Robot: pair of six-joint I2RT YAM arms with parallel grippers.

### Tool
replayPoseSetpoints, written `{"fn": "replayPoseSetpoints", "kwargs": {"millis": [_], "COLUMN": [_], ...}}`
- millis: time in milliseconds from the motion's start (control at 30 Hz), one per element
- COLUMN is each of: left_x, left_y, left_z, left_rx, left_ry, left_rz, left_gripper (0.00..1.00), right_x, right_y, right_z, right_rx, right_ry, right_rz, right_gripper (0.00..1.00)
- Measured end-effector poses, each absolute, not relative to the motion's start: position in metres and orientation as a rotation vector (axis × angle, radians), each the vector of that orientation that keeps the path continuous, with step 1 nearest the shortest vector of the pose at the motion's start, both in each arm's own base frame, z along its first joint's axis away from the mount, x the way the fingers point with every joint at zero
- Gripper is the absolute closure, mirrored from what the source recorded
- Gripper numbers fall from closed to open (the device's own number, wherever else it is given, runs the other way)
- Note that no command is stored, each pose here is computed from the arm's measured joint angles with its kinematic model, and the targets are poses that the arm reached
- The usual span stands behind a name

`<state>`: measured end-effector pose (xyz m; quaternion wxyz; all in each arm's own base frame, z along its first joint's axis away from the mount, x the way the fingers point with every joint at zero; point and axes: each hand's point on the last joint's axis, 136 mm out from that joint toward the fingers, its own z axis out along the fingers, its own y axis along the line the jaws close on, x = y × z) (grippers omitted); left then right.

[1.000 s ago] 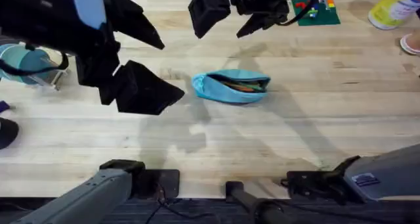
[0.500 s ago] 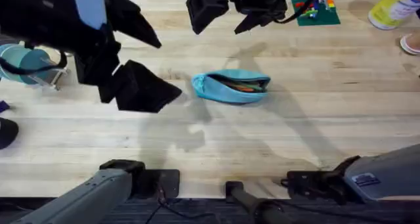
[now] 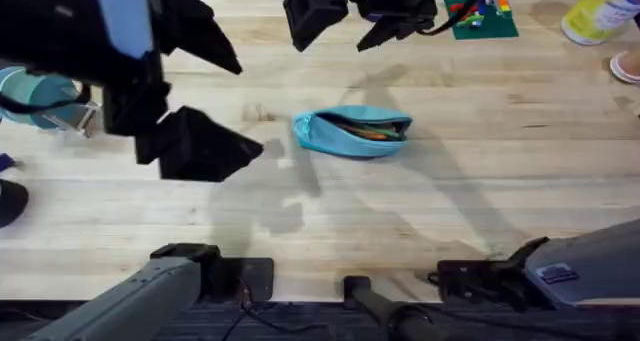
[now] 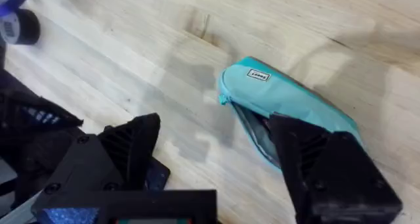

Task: Unzip the bag, pick up the pens from the table one at a time and place them inside, then zip the bag closed.

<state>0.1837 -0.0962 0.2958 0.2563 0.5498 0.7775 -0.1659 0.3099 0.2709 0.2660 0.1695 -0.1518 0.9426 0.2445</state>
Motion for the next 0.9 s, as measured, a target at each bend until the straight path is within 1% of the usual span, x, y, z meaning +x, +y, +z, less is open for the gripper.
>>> {"fn": "replayPoseSetpoints", "kwargs": {"millis": [167, 300, 500, 600, 767, 900], "left_x": [0.191, 0.192, 0.182, 0.183, 0.191, 0.2], "left_y": [-0.082, -0.074, -0.074, -0.074, -0.064, -0.055], "left_z": [0.297, 0.284, 0.247, 0.225, 0.19, 0.172], "left_rx": [1.492, 1.506, 1.585, 1.602, 1.583, 1.545], "left_ry": [2.054, 2.017, 1.941, 1.886, 1.847, 1.835], "left_rz": [-0.415, -0.445, -0.566, -0.597, -0.575, -0.527], "left_gripper": [0.008, 0.008, 0.008, 0.008, 0.008, 0.008], "right_x": [0.31, 0.31, 0.31, 0.31, 0.306, 0.298], "right_y": [0.271, 0.271, 0.271, 0.271, 0.268, 0.267], "right_z": [0.266, 0.266, 0.266, 0.266, 0.263, 0.26], "right_rx": [-0.431, -0.431, -0.422, -0.415, -0.353, -0.299], "right_ry": [2.68, 2.679, 2.682, 2.685, 2.725, 2.779], "right_rz": [0.694, 0.694, 0.697, 0.698, 0.701, 0.724], "right_gripper": [0.003, 0.003, 0.003, 0.003, 0.003, 0.003]}}
